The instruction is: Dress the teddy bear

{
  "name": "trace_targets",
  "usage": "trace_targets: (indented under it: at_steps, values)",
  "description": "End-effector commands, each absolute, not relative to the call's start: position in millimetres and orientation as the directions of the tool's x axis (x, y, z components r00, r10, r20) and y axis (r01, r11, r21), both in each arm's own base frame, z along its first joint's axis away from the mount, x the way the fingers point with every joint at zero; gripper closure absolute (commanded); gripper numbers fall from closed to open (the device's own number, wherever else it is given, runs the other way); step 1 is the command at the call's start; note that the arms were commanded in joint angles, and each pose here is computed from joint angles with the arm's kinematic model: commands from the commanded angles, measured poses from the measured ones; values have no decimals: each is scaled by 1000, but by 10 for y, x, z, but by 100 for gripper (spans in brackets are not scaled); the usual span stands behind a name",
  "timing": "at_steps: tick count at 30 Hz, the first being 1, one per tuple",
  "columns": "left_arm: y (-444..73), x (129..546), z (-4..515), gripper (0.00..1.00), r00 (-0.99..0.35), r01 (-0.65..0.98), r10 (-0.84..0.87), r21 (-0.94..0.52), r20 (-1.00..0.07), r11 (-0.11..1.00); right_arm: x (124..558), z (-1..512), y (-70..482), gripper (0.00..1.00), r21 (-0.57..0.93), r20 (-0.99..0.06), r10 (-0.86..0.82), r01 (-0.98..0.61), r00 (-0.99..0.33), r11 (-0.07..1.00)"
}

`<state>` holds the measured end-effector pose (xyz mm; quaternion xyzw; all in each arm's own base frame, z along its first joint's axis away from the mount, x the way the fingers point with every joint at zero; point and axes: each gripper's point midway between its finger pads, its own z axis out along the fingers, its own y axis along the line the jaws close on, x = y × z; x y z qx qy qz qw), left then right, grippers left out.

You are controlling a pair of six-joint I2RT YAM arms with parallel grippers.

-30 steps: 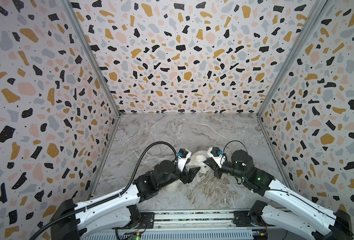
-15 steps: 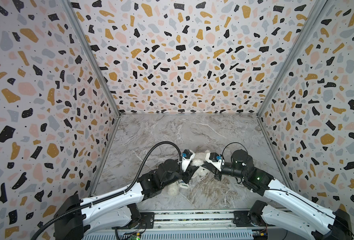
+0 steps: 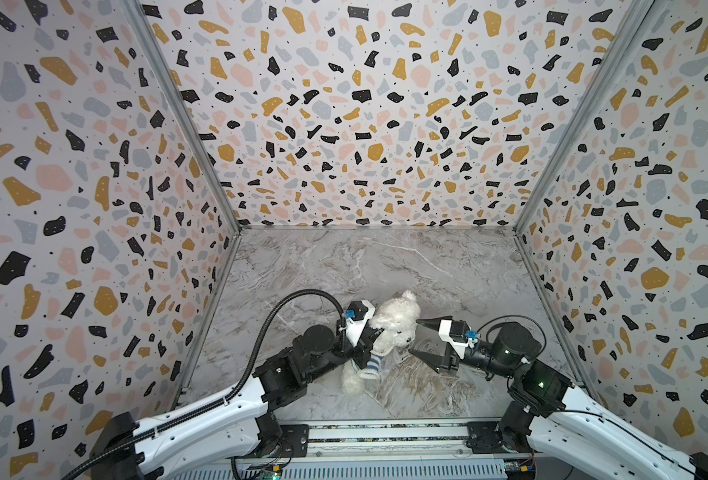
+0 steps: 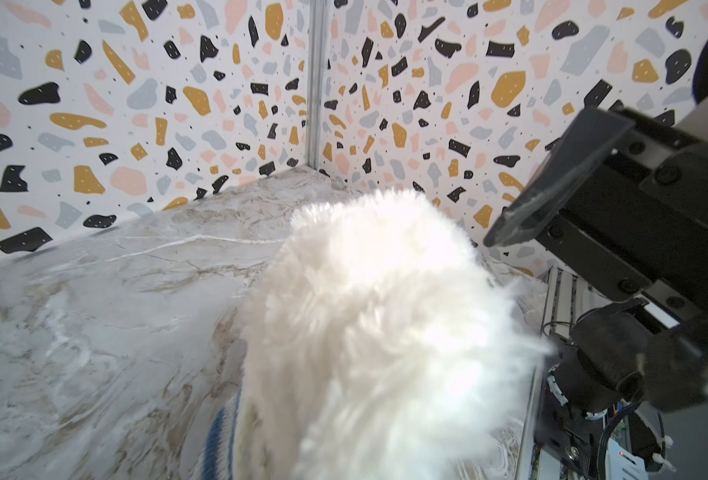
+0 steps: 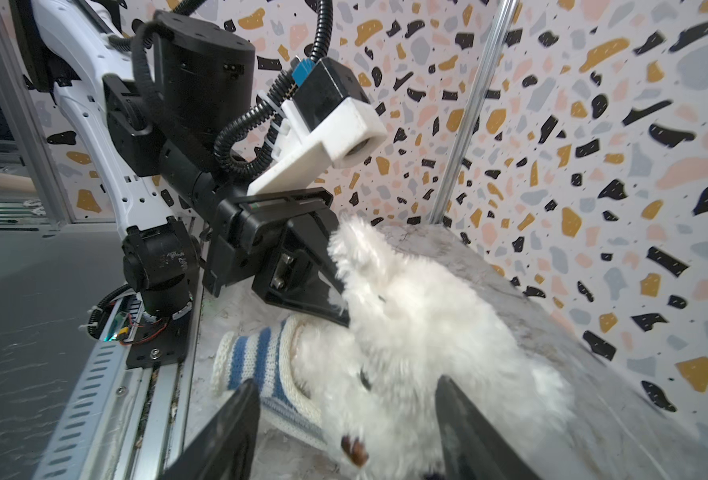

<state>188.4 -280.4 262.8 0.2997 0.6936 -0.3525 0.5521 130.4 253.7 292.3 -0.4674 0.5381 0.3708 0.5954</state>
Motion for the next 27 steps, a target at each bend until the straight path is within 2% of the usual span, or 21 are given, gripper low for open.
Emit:
trace_targets:
  at_steps: [1, 5, 10, 16, 27]
  values:
    - [-2800, 1749, 3092, 100, -108, 863, -91, -138, -990, 486, 1181, 2994, 2493, 25, -144, -988, 15, -955, 154, 261]
    - [-2814, 1568, 3288, 100, -87, 909, -112, -124, -990, 398, 1031, 3006, 2437, 24, -179, -976, 84, -958, 202, 224]
    - [-2759, 1317, 3565, 100, -62, 950, -166, -109, -984, 292, 1000, 3038, 2336, 24, -216, -952, 156, -939, 263, 266]
    - [-2690, 1088, 3833, 100, -39, 977, -212, -82, -977, 197, 963, 3033, 2386, 24, -217, -943, 203, -949, 265, 230]
    - [-2748, 855, 3888, 100, -67, 996, -223, -79, -973, 47, 895, 3227, 2554, 17, -272, -926, 228, -950, 301, 150]
